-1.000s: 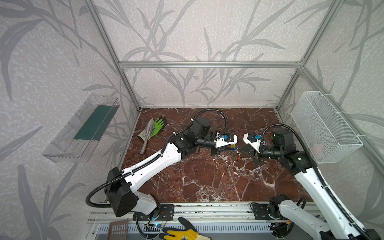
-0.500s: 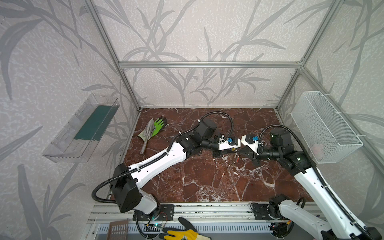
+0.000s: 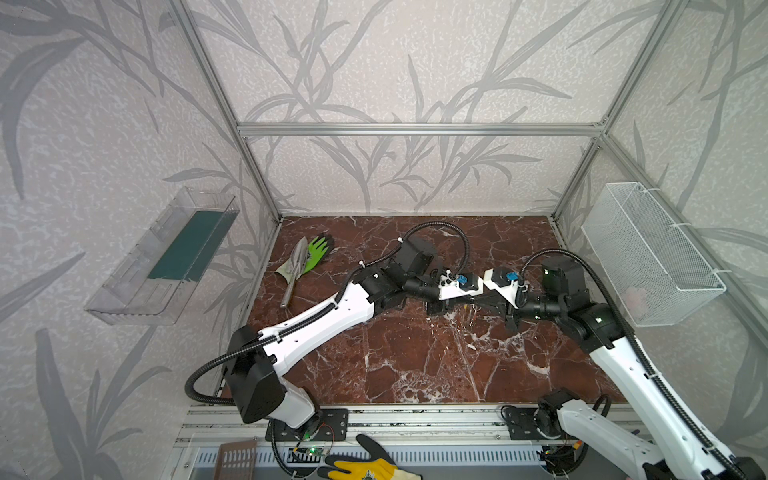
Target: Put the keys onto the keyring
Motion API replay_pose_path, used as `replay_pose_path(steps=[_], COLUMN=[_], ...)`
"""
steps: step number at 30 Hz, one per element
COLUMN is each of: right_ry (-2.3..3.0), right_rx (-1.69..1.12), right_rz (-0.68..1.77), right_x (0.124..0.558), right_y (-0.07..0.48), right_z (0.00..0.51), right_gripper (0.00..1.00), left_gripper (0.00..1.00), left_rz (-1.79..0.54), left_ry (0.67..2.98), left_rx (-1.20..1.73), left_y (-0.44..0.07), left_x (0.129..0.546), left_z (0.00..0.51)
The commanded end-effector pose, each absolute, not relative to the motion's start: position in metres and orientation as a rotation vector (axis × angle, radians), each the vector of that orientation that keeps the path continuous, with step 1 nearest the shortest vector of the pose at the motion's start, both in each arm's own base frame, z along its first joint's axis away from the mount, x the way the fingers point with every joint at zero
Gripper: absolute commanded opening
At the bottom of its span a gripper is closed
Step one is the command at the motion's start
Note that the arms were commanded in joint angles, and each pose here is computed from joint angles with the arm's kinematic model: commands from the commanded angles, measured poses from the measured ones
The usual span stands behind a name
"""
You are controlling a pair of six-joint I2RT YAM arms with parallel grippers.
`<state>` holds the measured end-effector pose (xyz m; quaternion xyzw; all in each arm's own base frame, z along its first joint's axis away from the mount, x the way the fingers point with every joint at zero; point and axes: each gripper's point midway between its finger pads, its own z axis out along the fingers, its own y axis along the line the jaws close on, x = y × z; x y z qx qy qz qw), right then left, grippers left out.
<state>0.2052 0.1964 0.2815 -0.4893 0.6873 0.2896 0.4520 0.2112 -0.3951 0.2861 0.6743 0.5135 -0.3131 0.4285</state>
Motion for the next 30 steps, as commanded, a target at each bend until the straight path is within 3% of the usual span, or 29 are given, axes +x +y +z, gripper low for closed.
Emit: replay_pose_path(steps=[1, 6, 12, 15, 17, 22, 30], right_ry=[1.616, 1.589, 1.584, 1.605, 1.618, 1.602, 1.596], right_rx=[-1.212, -1.231, -1.249, -1.224, -1.195, -1.078, -0.985], right_rz=[0.729, 0.749, 0.739, 0.667, 0.609, 0.578, 0.576], right_x=[0.201, 0.197, 0.198, 0.205, 0.210, 0.216, 0.219], right_y=[0.201, 0.203, 0.205, 0.199, 0.193, 0.182, 0.176], right_z=[0.297, 0.296, 0.291, 0.288, 0.285, 0.288, 0.287], right_gripper=[0.00, 0.00, 0.00, 0.20, 0.28, 0.36, 0.37], left_gripper=[0.12, 0.01, 0.00, 0.00, 0.00, 0.00, 0.00], left_rz=[-0.788, -0.814, -0.845, -0.846, -0.855, -0.906, -0.912], left_ry=[1.269, 1.258, 1.246, 1.247, 1.248, 1.238, 1.198], left_rx=[1.719, 1.722, 1.706, 1.688, 1.654, 1.526, 1.424], left_y=[-0.398, -0.400, -0.402, -0.402, -0.401, -0.396, -0.391], left_x=[0.210, 0.206, 0.205, 0.206, 0.210, 0.220, 0.225], left_z=[0.285, 0.288, 0.292, 0.294, 0.300, 0.318, 0.337])
